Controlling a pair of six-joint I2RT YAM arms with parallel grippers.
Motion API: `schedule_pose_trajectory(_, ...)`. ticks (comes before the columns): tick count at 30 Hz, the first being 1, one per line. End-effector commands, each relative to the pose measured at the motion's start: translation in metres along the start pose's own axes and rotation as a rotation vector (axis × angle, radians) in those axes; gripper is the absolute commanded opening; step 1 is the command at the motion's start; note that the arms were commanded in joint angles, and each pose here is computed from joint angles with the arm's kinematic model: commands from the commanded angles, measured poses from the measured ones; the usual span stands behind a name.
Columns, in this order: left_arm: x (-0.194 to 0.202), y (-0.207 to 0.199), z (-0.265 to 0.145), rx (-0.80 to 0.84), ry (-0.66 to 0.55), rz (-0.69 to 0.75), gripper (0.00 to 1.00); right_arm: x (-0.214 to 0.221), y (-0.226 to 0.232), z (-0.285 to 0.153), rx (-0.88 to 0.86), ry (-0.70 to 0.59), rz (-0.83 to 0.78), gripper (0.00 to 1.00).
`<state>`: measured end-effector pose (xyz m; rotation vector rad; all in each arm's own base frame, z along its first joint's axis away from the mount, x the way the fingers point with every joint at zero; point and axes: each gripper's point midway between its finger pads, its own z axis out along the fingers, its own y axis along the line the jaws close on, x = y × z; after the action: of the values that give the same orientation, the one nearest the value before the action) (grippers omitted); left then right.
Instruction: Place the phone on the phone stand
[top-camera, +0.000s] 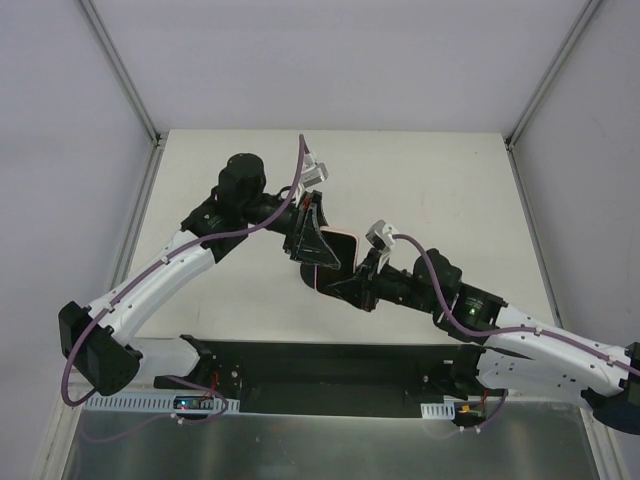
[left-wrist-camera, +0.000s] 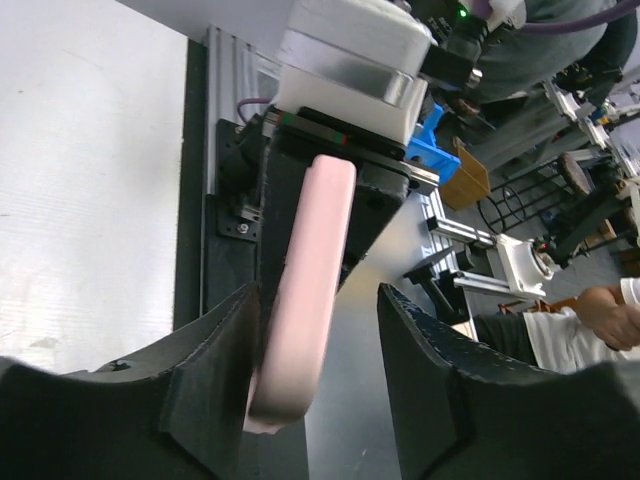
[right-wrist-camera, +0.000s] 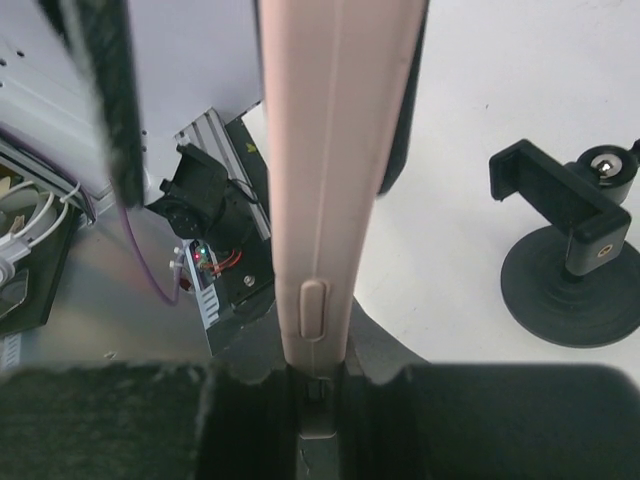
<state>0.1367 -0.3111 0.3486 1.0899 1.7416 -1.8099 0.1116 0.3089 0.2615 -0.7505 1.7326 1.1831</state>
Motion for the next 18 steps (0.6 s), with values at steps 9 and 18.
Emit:
schedule_pose_trajectory(9, -0.01, -0.014, -0.006, -0.074, -0.093, 0.188, 0.0, -0.033, 0.006, 0.01, 0.002, -0.094, 0.013, 0.28)
schedule_pose_trajectory(18, -0.036, 0.043, -0.071, -0.694, -0.324, 0.335, 0.0, 0.021, -0.097, -0.035, 0.617, 0.15, 0.064, 0.96)
